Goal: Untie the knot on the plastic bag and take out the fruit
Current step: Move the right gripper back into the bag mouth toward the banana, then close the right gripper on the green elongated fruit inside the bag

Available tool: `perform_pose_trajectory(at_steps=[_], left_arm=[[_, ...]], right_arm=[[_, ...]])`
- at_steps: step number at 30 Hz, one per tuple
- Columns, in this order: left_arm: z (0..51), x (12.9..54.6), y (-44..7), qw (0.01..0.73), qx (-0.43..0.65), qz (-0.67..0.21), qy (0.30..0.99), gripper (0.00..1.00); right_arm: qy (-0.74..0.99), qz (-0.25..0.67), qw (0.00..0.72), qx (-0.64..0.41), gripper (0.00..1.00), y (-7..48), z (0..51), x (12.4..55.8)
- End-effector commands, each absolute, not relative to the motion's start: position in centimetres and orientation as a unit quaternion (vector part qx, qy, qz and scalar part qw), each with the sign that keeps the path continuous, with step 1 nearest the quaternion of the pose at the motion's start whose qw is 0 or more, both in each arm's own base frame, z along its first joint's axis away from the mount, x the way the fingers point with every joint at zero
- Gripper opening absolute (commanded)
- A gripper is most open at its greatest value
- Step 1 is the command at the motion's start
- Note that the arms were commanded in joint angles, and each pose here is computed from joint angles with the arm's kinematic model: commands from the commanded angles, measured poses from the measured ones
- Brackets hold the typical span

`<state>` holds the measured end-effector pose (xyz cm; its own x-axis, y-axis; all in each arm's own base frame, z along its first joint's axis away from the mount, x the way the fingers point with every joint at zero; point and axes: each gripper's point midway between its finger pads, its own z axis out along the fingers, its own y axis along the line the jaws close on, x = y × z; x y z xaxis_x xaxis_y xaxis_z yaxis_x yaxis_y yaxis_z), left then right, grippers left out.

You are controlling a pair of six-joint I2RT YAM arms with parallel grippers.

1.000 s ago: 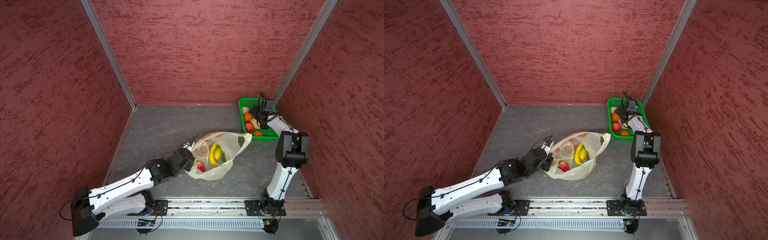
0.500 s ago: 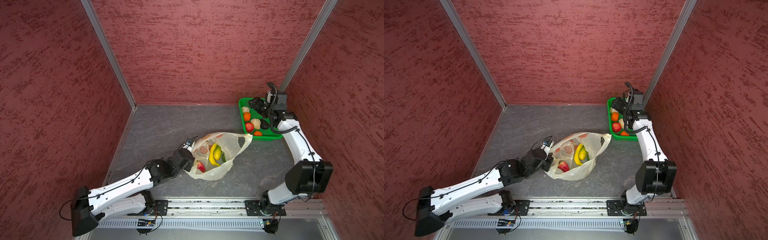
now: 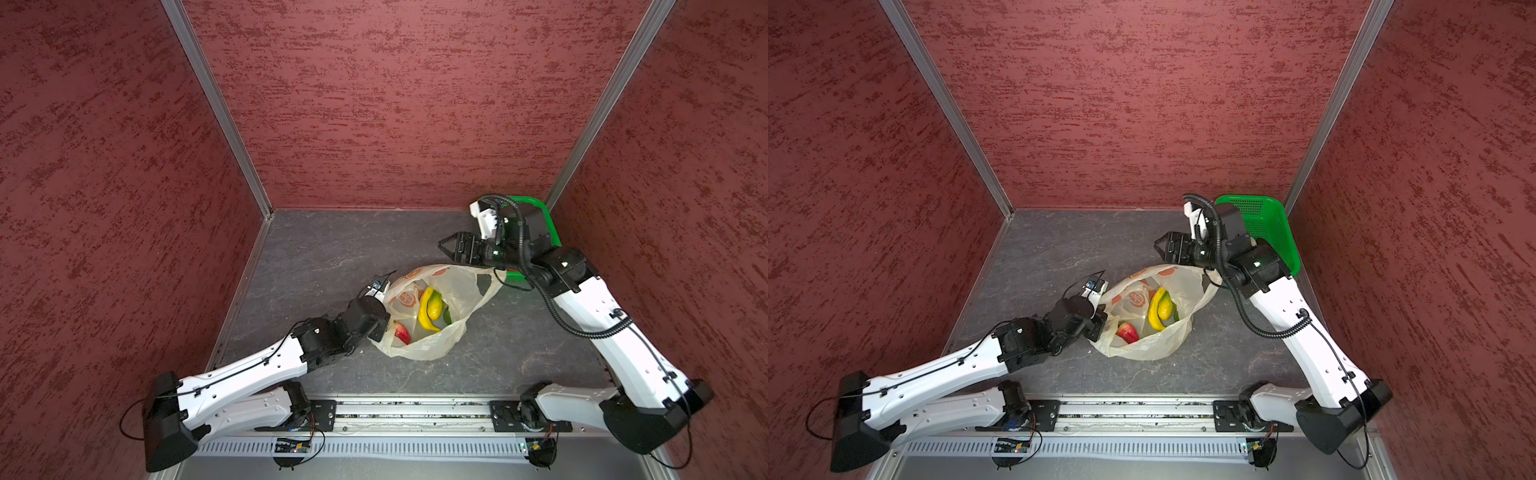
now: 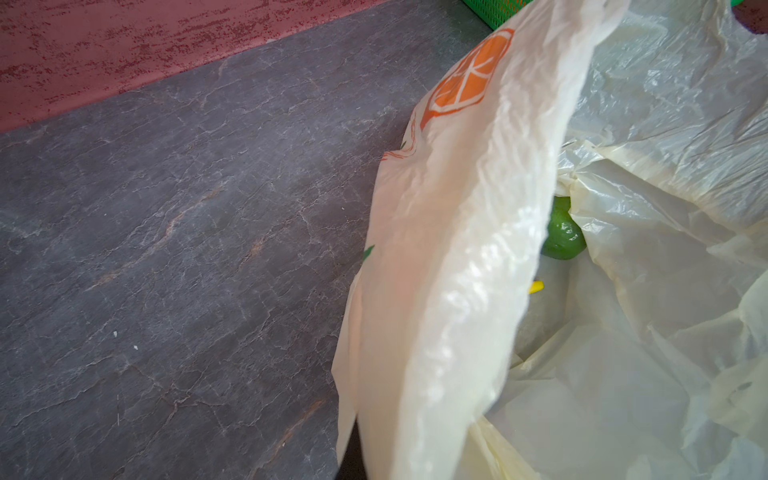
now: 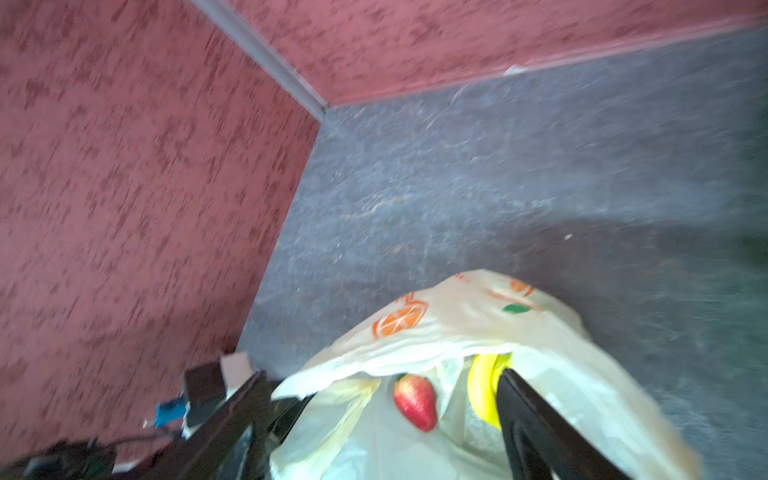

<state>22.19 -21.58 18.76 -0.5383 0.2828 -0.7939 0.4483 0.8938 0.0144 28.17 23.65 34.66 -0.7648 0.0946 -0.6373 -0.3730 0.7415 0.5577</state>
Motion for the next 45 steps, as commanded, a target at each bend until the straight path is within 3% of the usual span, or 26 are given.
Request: perform_pose_trajectory(at_steps=[1,13,21,26,34,45], left_arm=[[20.5,22.9,-22.1,0.453,0.198,-0.105,0.863,0.0],[21.3,23.1,-21.8,0.463,0.182,-0.11,0.861,0.0],[22.1,22.8,-22.1,0.472,0.18,-0.126,0.854,0.0],[22.3,21.8,-22.6,0.474,0.197,-0.143,0.846,0.0],[19.5,18.4,-23.8,0.434,0.252,-0.166,0.848,0.0],[14.6,15.9,-25.6,0.387,0.286,-0.13,0.867,0.0]], right_arm=[[0.896,0.328,0.28,-0.104,0.86,25.7,30.8,25.6],[0.916,0.248,0.242,-0.203,0.85,29.5,20.5,22.3],[0.929,0.234,0.202,-0.204,0.84,30.3,13.4,21.6],[0.962,0.139,0.187,-0.14,0.9,27.8,8.6,23.4],[0.976,0.036,0.217,0.005,0.98,20.9,6.4,25.5],[0.964,0.056,0.237,0.103,0.98,17.6,5.5,28.2]])
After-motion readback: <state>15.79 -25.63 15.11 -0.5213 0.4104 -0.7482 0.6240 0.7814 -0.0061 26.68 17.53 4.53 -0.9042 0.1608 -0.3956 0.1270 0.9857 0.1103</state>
